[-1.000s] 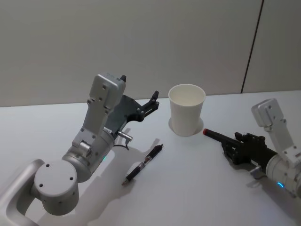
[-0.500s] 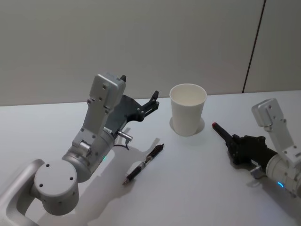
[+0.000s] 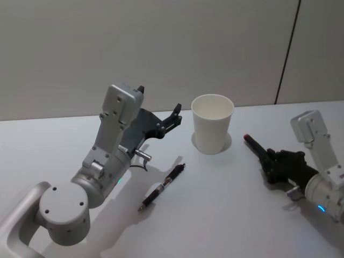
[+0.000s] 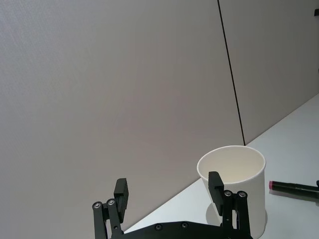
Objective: Place the pen into the pen holder.
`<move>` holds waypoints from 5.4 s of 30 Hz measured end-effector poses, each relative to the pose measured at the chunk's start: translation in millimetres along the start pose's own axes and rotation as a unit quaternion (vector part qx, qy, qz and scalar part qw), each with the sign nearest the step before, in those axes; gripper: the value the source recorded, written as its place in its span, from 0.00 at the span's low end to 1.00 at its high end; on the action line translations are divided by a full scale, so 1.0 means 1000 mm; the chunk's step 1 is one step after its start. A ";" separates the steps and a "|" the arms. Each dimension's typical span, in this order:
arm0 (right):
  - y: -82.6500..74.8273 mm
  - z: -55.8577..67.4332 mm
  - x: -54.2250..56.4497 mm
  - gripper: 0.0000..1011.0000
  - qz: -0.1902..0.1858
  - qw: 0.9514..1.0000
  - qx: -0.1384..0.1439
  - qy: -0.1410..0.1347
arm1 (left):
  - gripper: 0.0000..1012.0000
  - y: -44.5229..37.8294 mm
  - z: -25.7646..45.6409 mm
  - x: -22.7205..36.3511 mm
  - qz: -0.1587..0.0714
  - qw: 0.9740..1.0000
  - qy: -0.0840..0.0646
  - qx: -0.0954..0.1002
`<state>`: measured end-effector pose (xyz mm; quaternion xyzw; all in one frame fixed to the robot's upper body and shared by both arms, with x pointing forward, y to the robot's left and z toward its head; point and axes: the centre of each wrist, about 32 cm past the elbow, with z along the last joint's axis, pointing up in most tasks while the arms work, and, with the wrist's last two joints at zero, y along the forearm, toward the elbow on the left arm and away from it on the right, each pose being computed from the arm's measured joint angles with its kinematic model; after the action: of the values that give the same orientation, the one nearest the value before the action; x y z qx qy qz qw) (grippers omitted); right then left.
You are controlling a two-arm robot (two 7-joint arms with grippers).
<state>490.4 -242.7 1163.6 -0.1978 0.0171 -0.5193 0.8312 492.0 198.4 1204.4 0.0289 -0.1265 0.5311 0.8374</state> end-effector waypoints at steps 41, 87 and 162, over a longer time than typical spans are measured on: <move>0.014 0.035 0.020 0.18 -0.036 0.950 0.309 -0.017 | 0.99 0.0000 0.0000 0.0000 0.000 1.000 0.000 0.000; 0.109 0.049 -0.003 0.18 0.037 0.916 0.397 -0.030 | 0.99 0.0000 0.0000 0.0000 0.000 1.000 0.000 0.000; 0.069 0.039 0.008 0.99 -0.017 0.936 0.352 0.001 | 0.99 0.0000 0.0000 0.0000 0.000 1.000 0.000 0.000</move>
<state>562.7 -211.2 1176.7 0.1077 -0.1696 -0.5064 0.8386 492.0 198.4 1204.4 0.0289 -0.1264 0.5311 0.8374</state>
